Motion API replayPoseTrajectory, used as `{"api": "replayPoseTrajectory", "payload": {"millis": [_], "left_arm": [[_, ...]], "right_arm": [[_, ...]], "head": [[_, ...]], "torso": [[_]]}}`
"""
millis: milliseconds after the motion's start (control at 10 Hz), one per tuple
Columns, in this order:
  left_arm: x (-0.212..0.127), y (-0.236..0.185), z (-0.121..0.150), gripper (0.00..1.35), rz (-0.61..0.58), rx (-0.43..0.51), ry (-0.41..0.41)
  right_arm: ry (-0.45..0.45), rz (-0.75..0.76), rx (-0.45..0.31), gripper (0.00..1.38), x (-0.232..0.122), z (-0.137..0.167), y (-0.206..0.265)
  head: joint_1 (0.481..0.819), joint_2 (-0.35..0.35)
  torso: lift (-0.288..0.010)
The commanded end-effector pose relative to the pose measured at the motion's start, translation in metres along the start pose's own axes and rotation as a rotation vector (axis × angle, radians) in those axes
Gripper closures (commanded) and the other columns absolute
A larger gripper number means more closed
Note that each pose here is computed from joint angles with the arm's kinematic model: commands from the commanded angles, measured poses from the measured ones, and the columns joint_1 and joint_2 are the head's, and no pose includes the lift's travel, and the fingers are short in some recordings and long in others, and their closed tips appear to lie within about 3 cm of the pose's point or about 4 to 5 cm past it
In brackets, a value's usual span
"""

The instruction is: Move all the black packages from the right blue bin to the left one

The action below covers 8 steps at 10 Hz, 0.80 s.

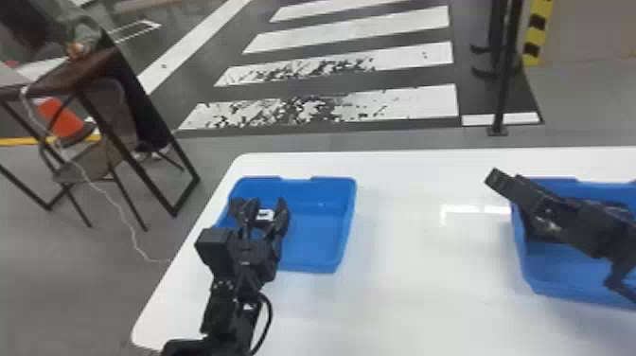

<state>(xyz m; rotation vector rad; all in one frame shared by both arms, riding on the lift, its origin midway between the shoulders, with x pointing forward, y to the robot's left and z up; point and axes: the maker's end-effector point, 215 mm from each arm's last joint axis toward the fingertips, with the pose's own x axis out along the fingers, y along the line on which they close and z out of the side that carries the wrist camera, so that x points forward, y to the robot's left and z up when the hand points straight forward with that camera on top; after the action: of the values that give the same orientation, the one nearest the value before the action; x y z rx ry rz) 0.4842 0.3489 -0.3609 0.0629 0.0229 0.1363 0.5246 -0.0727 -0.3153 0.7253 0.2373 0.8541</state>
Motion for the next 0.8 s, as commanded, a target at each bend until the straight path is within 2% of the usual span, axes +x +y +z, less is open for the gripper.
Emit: {"api": "replayPoseTrajectory", "payload": {"millis": [0, 100, 200, 300, 500, 600, 700], "left_arm": [[-0.007, -0.016, 0.026, 0.14, -0.039, -0.081, -0.09], [-0.015, -0.029, 0.044, 0.16, -0.062, -0.116, -0.133], [-0.023, -0.04, 0.058, 0.17, -0.083, -0.151, -0.156], [-0.033, -0.048, 0.068, 0.16, -0.097, -0.195, -0.179], [-0.047, -0.065, 0.081, 0.16, -0.133, -0.248, -0.2], [-0.051, -0.079, 0.08, 0.15, -0.161, -0.266, -0.192], [-0.055, -0.088, 0.078, 0.15, -0.184, -0.29, -0.185]], "right_arm": [[0.047, -0.141, -0.191, 0.14, -0.032, 0.026, -0.027], [0.065, -0.251, -0.301, 0.15, -0.056, 0.048, -0.045], [0.075, -0.358, -0.377, 0.15, -0.081, 0.065, -0.064], [0.081, -0.465, -0.405, 0.15, -0.11, 0.075, -0.086], [0.093, -0.68, -0.445, 0.15, -0.166, 0.089, -0.126], [0.116, -0.728, -0.419, 0.15, -0.178, 0.08, -0.144], [0.133, -0.772, -0.413, 0.15, -0.185, 0.078, -0.162]], "head": [[0.695, 0.312], [0.695, 0.264], [0.695, 0.207], [0.695, 0.177], [0.695, 0.064], [0.695, 0.008], [0.695, -0.018]], "torso": [[-0.14], [-0.14], [-0.14], [-0.14], [-0.14], [-0.14], [-0.14]]}}
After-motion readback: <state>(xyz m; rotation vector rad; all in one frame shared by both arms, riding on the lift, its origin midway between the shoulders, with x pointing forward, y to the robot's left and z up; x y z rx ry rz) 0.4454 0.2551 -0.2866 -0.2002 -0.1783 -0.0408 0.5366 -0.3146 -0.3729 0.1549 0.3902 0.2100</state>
